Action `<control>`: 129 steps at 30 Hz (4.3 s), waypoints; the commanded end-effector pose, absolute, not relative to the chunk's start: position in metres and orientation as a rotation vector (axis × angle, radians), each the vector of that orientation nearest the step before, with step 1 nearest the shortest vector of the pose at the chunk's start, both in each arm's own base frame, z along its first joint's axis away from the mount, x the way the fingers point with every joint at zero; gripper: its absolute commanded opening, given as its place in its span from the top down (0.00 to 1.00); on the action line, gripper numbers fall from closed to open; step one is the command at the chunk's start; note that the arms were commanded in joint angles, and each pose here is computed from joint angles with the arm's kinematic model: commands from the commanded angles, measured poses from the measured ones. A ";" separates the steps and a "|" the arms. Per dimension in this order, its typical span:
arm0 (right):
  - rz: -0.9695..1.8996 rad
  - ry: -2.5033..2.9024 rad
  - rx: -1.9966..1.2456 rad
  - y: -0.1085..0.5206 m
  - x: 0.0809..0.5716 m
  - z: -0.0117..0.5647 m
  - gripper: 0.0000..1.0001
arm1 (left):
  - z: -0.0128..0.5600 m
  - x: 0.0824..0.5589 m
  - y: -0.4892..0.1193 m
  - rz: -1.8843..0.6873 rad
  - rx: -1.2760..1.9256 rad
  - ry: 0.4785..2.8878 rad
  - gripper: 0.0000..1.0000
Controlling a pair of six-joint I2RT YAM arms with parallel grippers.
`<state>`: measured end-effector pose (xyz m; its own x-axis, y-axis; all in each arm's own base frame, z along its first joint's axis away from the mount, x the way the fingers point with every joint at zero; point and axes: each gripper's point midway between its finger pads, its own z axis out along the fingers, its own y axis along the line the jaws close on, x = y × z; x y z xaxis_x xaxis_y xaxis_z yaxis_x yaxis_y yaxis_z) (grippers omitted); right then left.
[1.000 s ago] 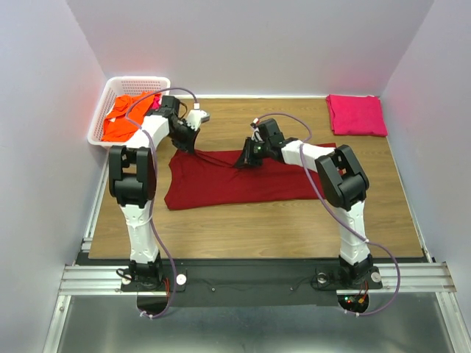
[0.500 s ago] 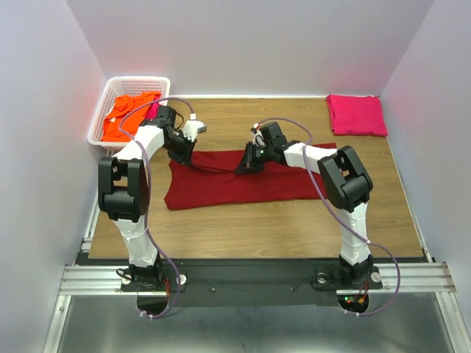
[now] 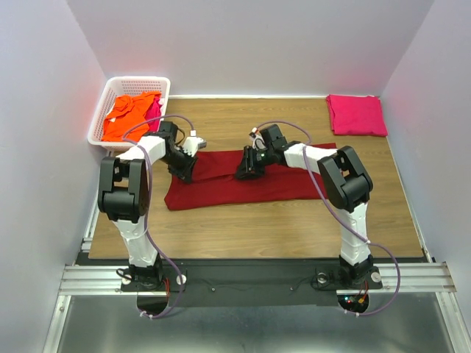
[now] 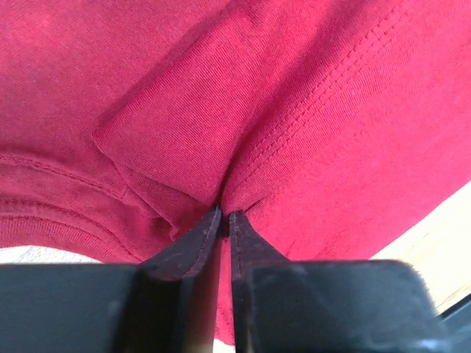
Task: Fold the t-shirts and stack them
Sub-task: Fold the tshirt
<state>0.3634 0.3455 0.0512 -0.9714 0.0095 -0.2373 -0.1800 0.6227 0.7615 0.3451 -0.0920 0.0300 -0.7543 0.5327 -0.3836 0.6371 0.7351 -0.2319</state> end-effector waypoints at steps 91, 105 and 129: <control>0.870 2.473 -1.423 0.260 0.245 0.093 0.56 | 0.188 0.557 -0.155 -0.173 0.626 2.089 0.55; 0.896 2.627 -1.248 0.278 0.263 0.032 0.67 | 0.058 0.461 -0.138 -0.347 0.633 2.581 0.67; 1.053 2.477 -0.756 0.247 0.390 0.123 0.54 | 0.153 0.542 -0.187 -0.548 0.648 2.227 0.53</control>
